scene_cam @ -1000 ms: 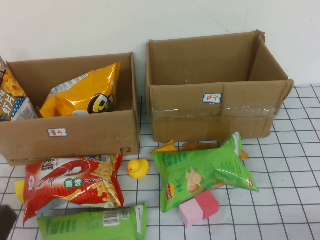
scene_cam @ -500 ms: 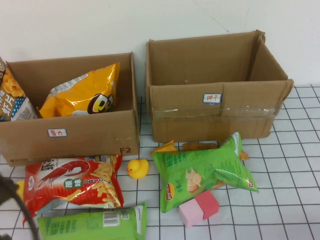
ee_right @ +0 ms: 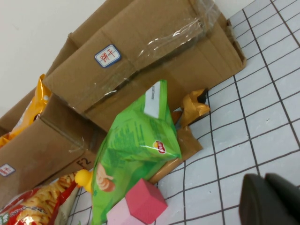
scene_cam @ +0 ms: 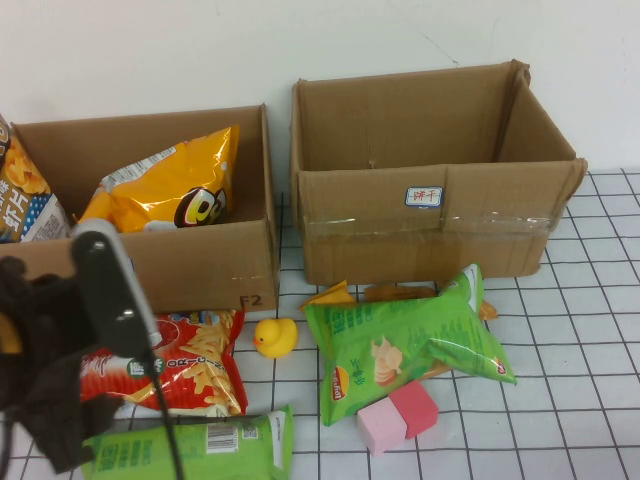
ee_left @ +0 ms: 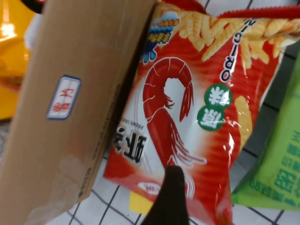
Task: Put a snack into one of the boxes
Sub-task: Pick up the potato chip
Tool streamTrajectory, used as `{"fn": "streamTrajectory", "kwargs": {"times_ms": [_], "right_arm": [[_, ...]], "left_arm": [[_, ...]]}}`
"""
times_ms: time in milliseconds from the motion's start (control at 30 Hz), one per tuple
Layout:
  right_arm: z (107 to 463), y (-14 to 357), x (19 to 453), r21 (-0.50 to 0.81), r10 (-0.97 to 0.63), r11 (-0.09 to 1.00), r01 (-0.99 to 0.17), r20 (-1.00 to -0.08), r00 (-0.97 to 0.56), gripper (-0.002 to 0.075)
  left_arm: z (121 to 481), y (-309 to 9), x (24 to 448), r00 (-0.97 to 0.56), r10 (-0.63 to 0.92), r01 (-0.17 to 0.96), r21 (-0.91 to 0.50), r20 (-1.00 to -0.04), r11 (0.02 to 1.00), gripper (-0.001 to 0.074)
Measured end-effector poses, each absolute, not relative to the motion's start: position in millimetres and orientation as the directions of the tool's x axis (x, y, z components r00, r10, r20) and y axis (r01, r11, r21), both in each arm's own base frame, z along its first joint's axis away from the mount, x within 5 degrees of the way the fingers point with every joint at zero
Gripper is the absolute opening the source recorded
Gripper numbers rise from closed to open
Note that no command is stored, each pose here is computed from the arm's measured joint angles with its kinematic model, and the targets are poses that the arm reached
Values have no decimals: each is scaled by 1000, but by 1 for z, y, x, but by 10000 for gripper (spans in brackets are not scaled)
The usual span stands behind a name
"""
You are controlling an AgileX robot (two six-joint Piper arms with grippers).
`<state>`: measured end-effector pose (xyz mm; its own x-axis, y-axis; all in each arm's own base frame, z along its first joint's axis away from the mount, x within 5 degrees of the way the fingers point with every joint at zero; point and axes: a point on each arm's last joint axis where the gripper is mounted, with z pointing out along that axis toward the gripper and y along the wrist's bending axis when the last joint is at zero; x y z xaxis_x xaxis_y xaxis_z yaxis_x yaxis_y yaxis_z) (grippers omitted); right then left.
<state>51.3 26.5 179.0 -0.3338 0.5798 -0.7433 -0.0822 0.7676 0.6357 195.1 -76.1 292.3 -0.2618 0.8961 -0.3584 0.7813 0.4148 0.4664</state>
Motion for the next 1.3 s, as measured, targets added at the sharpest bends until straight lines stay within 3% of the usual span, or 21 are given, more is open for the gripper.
{"fn": "streamTrajectory", "kwargs": {"times_ms": [467, 1033, 1167, 1300], "right_arm": [[179, 26, 51, 614, 557, 784, -92, -762, -331, -1], [179, 26, 51, 602, 545, 793, -97, -771, -330, -1], [179, 27, 51, 601, 544, 793, -98, -771, -330, -1], [179, 27, 51, 601, 544, 793, -98, -772, -329, -1]], "left_arm": [[238, -92, 237, -285, 928, 842, 399, -242, 363, 595], [198, -92, 261, -276, 957, 866, 410, -84, 286, 581], [194, -93, 263, -290, 954, 864, 407, -81, 297, 463], [196, -93, 265, -291, 952, 856, 419, -91, 302, 227]]}}
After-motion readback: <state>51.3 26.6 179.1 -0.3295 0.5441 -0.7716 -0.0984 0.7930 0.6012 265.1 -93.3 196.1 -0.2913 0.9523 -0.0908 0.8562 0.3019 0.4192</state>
